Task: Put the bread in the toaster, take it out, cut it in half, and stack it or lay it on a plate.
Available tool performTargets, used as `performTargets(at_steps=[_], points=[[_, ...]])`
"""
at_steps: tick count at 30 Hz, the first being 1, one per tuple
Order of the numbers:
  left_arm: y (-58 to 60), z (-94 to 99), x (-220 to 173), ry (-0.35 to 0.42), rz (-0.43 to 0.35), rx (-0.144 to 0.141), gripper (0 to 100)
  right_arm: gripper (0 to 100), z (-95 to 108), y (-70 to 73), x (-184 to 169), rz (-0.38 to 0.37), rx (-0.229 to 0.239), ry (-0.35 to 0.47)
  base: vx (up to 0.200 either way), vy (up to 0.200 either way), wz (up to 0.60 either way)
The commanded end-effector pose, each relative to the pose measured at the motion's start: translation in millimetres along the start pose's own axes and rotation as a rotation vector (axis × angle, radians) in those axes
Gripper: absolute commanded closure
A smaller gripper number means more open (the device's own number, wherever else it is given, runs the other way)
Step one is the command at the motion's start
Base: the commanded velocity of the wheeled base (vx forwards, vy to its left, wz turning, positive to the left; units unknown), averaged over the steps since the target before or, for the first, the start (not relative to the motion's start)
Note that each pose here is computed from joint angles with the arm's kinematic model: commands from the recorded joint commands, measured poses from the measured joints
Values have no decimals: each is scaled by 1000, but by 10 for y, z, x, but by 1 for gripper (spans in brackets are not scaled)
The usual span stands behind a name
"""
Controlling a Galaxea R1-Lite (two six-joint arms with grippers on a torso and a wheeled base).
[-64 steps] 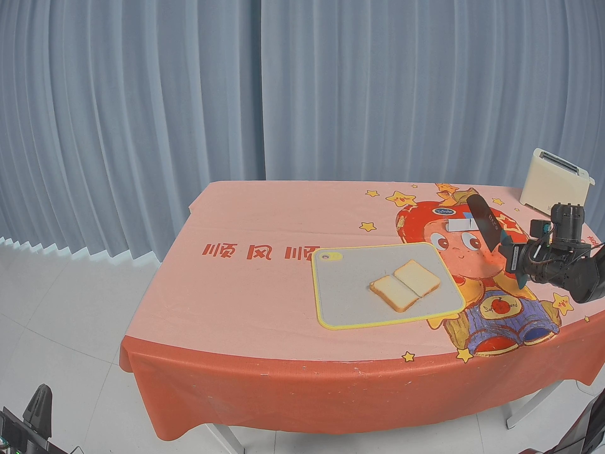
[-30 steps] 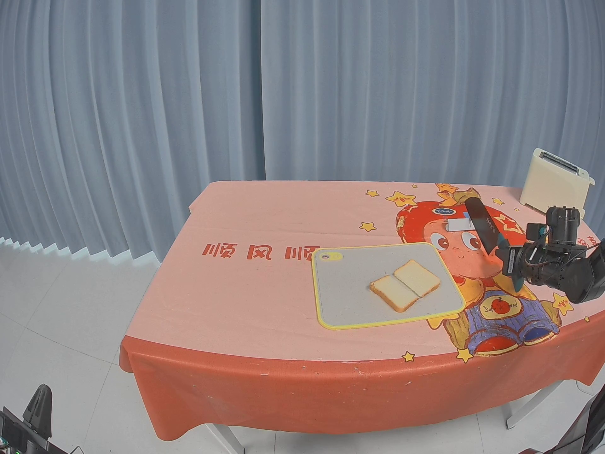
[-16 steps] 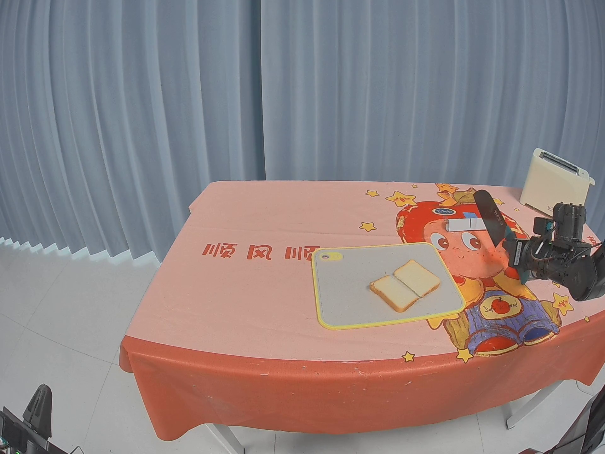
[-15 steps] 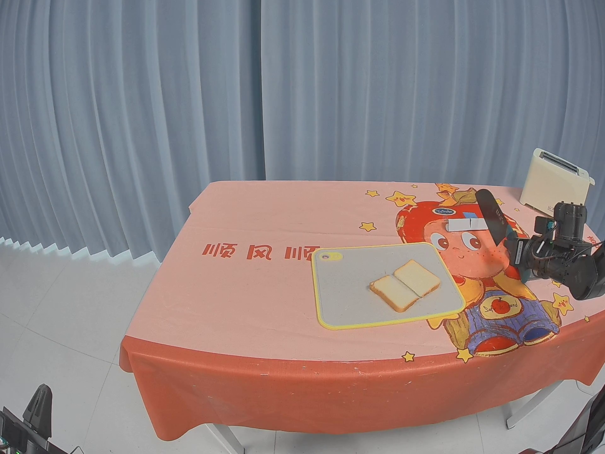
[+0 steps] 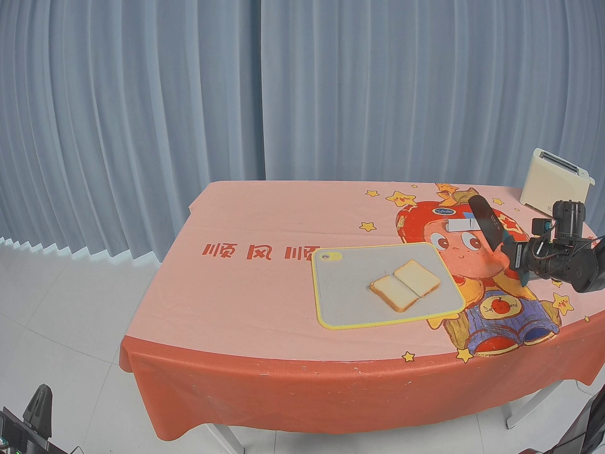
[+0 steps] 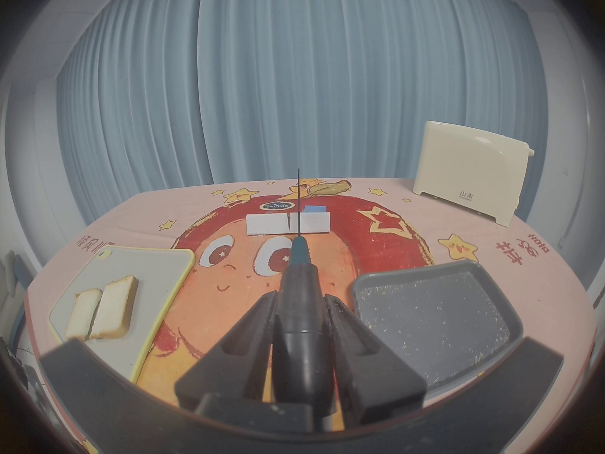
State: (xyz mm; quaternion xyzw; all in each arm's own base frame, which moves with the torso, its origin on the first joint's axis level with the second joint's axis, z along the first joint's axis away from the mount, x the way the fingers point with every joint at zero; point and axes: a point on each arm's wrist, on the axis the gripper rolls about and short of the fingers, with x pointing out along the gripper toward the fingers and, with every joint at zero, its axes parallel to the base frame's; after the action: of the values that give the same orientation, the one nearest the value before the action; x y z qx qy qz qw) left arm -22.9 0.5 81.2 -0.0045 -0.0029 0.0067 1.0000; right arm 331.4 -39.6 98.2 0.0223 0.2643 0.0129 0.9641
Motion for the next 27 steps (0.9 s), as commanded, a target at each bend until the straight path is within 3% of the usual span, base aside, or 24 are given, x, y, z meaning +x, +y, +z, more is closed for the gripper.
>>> performTargets(at_steps=[1, 4, 13, 22, 27], points=[[0, -49, 12, 16, 1, 0, 100, 100, 21, 33, 14, 6, -18, 1, 0, 0, 0], [0, -49, 12, 16, 1, 0, 100, 100, 26, 93, 26, 17, -37, 2, 0, 0, 0], [0, -49, 12, 16, 1, 0, 100, 100, 121, 90, 2, -2, -41, -32, 0, 0, 0], [0, -49, 12, 16, 1, 0, 100, 100, 100, 182, 23, 19, -54, -22, 0, 0, 0], [0, -49, 12, 16, 1, 0, 100, 100, 81, 177, 52, -9, -58, -14, 0, 0, 0]])
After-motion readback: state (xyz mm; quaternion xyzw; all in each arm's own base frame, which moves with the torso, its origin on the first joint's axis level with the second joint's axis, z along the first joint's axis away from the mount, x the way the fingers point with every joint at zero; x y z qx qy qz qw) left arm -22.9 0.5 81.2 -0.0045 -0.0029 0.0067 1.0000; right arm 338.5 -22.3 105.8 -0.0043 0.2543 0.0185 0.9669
